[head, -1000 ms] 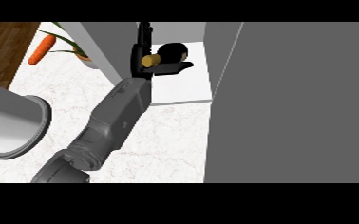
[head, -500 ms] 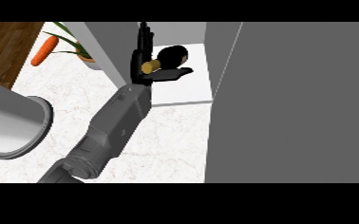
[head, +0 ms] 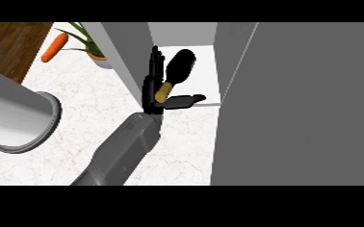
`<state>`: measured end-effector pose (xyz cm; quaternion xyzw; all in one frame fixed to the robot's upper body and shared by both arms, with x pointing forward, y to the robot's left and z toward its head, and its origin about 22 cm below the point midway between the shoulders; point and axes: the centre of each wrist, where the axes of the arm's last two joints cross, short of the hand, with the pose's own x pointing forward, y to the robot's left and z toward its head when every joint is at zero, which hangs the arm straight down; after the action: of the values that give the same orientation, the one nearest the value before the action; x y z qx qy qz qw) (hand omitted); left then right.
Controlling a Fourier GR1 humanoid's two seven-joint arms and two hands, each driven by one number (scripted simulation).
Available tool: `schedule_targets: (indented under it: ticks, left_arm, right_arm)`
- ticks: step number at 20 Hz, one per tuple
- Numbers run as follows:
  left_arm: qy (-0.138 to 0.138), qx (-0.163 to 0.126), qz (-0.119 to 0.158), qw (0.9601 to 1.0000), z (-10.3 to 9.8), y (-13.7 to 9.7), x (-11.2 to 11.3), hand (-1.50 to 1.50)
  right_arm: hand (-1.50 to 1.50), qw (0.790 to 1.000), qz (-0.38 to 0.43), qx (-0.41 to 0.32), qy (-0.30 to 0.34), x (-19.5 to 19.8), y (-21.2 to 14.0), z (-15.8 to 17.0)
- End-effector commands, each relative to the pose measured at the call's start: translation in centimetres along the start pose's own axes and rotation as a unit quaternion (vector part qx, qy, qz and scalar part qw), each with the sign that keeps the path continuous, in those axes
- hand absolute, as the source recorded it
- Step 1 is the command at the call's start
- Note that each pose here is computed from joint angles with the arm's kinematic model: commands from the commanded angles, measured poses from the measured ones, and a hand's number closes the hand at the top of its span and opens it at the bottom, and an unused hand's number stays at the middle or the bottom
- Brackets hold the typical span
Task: Pick up the wine, place it into the cabinet and close the cabinet
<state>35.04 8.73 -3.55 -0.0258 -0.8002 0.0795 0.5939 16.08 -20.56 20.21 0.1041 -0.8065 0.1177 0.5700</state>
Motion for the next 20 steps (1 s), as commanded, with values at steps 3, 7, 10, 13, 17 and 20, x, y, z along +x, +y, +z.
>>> schedule_targets:
  ticks: [3,7,10,13,17,20]
  left_arm:
    - [-0.001,-0.008,0.001,1.0000,4.3,-3.4,2.3,-1.50]
    - [-0.014,-0.017,0.019,0.9996,7.2,-4.2,3.6,-1.50]
    - [-0.012,-0.025,0.027,0.9992,8.7,-2.2,5.2,-1.50]
    - [-0.019,-0.013,0.044,0.9988,10.6,-3.3,7.1,-1.50]
    - [-0.014,0.007,0.027,0.9995,12.7,-2.5,8.0,-1.50]
    - [-0.023,0.003,0.022,0.9995,13.4,-1.2,8.1,-1.50]
  right_arm:
    - [-1.50,1.000,0.002,-0.014,-0.018,1.6,0.1,2.3]
    - [-1.50,1.000,0.005,-0.019,-0.013,0.7,0.2,1.9]
    - [-1.50,1.000,0.005,-0.009,-0.012,1.5,-0.7,2.9]
    - [-1.50,1.000,0.003,-0.012,-0.011,-0.2,-0.6,2.8]
    - [-1.50,1.000,-0.004,-0.017,-0.009,0.4,-0.6,2.6]
    - [-1.50,1.000,-0.002,-0.012,-0.013,1.3,-0.7,1.7]
